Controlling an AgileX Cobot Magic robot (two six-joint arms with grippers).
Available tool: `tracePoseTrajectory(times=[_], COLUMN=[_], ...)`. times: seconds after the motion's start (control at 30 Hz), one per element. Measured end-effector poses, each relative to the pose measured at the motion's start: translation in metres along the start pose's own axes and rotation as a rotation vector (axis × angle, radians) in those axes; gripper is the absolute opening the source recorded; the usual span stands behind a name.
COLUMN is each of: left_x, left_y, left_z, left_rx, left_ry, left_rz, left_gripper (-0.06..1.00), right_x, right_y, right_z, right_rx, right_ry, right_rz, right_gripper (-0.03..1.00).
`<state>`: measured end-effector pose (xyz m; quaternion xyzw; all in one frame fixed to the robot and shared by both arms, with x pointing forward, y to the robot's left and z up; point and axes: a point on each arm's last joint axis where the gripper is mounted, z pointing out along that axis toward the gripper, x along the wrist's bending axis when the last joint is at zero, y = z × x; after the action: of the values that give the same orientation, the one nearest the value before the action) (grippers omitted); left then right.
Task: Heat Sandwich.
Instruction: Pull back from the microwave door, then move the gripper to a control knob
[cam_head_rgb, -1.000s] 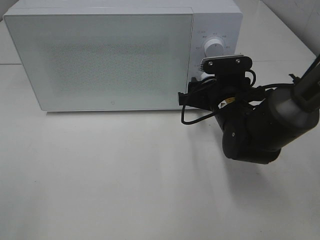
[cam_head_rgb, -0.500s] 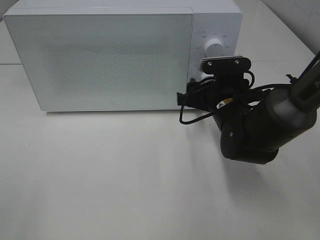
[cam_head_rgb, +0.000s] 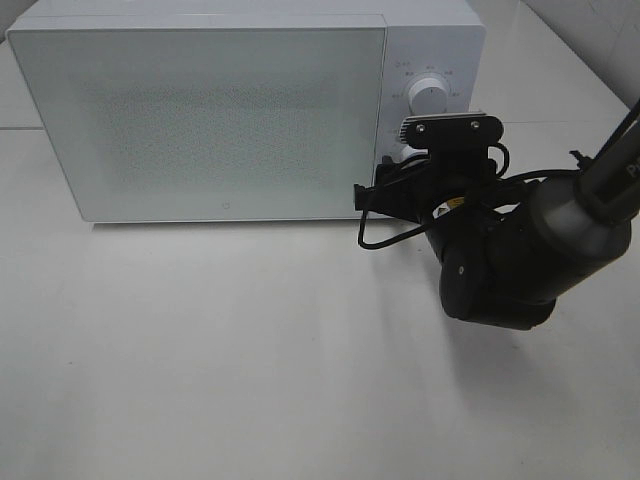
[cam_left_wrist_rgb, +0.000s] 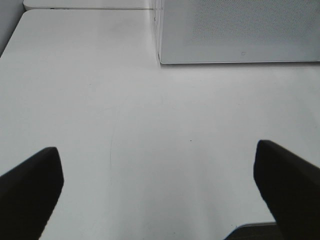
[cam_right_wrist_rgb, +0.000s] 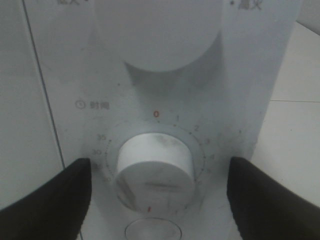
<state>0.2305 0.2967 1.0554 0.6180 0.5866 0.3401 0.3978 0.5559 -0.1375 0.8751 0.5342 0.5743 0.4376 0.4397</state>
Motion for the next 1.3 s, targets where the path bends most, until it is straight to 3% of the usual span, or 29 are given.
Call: tracePoseTrajectory(times=[0.17,0.23,1.07,1.3], left_x=[0.0000,0.0000,0.0000,0.0000], left_y=[0.0000,0.0000,0.0000,0.0000], left_z=[0.0000,0.0000,0.0000,0.0000], left_rx=[0.000,0.000,0.000,0.000], left_ry=[0.000,0.000,0.000,0.000], left_rz=[0.000,0.000,0.000,0.000], left_gripper=[0.98,0.98,0.98,0.98], right_x=[-0.0004,0.0004,0.0005,0.0007], right_y=[0.0006,0.0008,0.0007,0.0006], right_z=[0.0000,-0.0002,-0.0004,-0.0006], right_rx=[-0.007,-0.010,-0.008,-0.017], right_ry=[-0.005,0.002,-0.002,-0.005], right_rz=[0.002,-0.001,0.021,0.105], right_gripper=[0.60,0.44,0.44,0.44])
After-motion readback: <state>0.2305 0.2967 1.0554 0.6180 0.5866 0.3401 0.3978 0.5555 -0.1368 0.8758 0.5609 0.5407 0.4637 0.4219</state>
